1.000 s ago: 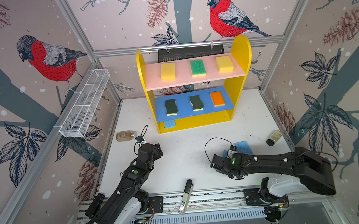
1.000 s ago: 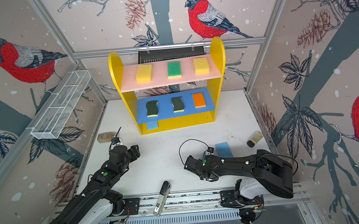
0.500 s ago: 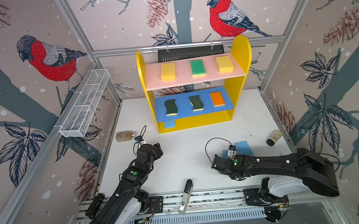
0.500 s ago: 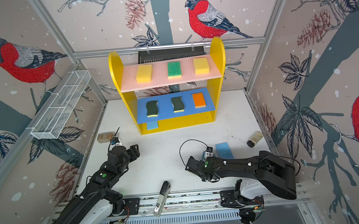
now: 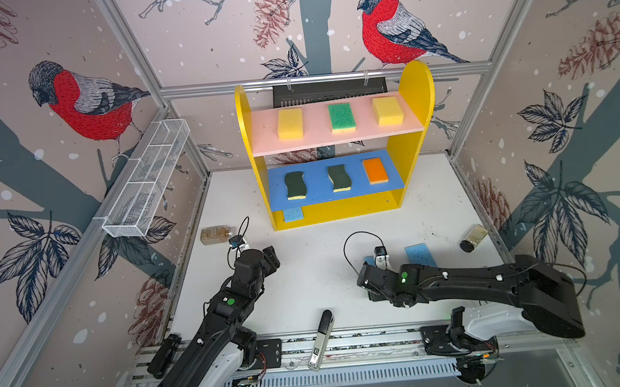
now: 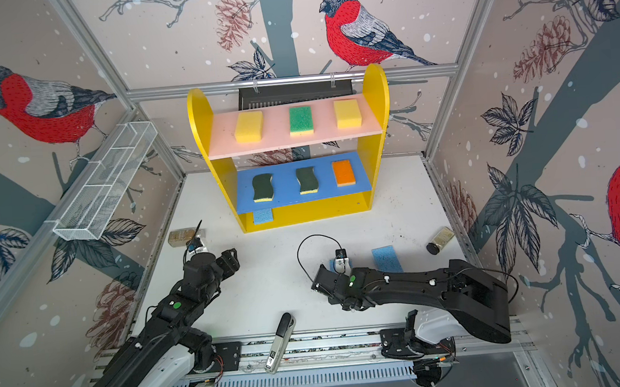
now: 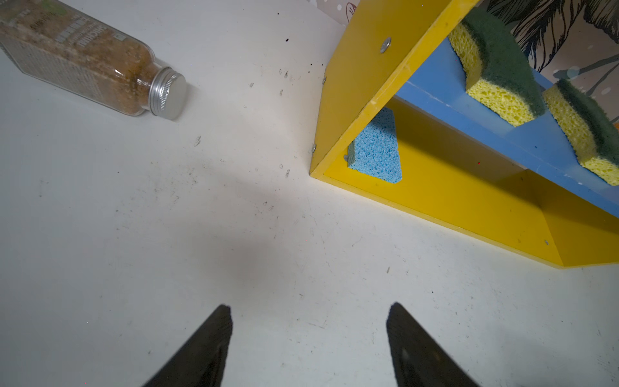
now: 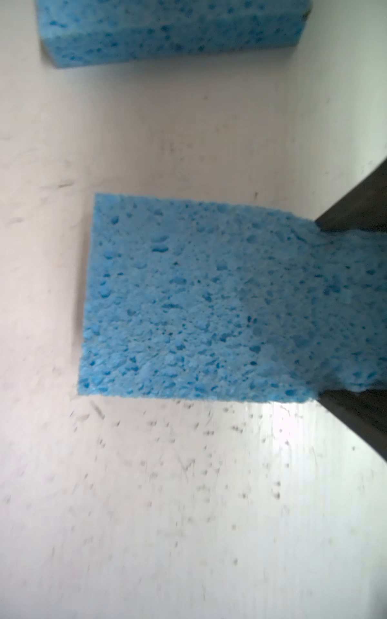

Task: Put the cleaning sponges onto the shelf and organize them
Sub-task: 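Close the right gripper on the light-blue sponge's short end, then carry the light-blue sponge with the right gripper toward the lower shelf front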

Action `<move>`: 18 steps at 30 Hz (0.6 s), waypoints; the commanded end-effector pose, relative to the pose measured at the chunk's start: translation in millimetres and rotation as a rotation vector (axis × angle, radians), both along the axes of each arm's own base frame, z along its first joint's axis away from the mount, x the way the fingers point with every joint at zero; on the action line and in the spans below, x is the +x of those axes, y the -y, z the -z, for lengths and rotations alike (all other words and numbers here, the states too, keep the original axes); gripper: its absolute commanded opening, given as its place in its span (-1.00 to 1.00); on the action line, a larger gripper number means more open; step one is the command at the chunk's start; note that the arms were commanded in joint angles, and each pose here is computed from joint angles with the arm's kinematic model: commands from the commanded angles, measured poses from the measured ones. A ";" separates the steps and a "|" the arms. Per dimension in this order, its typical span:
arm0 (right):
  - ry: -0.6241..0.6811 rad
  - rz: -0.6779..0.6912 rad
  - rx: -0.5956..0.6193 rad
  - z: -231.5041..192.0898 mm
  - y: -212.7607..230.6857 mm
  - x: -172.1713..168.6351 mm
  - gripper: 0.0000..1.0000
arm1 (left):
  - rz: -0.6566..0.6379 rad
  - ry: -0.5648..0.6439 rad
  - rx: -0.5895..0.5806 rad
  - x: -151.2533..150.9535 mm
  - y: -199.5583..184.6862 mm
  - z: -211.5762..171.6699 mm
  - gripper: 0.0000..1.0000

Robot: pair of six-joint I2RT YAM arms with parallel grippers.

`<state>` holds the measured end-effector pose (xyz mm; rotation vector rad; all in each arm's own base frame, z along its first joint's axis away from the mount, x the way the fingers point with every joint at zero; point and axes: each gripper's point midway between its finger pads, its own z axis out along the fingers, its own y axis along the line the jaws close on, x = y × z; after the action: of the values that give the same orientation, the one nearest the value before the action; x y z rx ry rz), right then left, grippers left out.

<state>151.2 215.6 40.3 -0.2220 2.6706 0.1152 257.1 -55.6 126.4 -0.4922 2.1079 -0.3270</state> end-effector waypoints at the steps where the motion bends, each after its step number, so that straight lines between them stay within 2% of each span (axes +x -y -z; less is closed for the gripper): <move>1: 0.096 -0.093 0.017 -19.8 -16.9 19.7 0.28 | -0.023 0.002 -0.004 -0.5 -3.8 -1.5 0.47; 7: 0.206 -0.161 -0.011 -41.0 -34.4 47.4 0.28 | -0.038 0.020 0.002 -0.9 -7.3 -7.7 0.48; 11: 0.279 -0.225 0.014 -55.8 -53.6 62.9 0.30 | -0.048 0.030 0.008 -1.5 -9.9 -10.1 0.48; 18: 0.295 -0.211 0.011 -61.1 -59.1 96.5 0.30 | -0.054 0.042 0.010 -1.0 -11.2 -14.4 0.47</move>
<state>237.3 266.2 94.2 -0.4334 2.3929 0.1489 255.3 -48.4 136.5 -0.5143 2.0664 -0.3104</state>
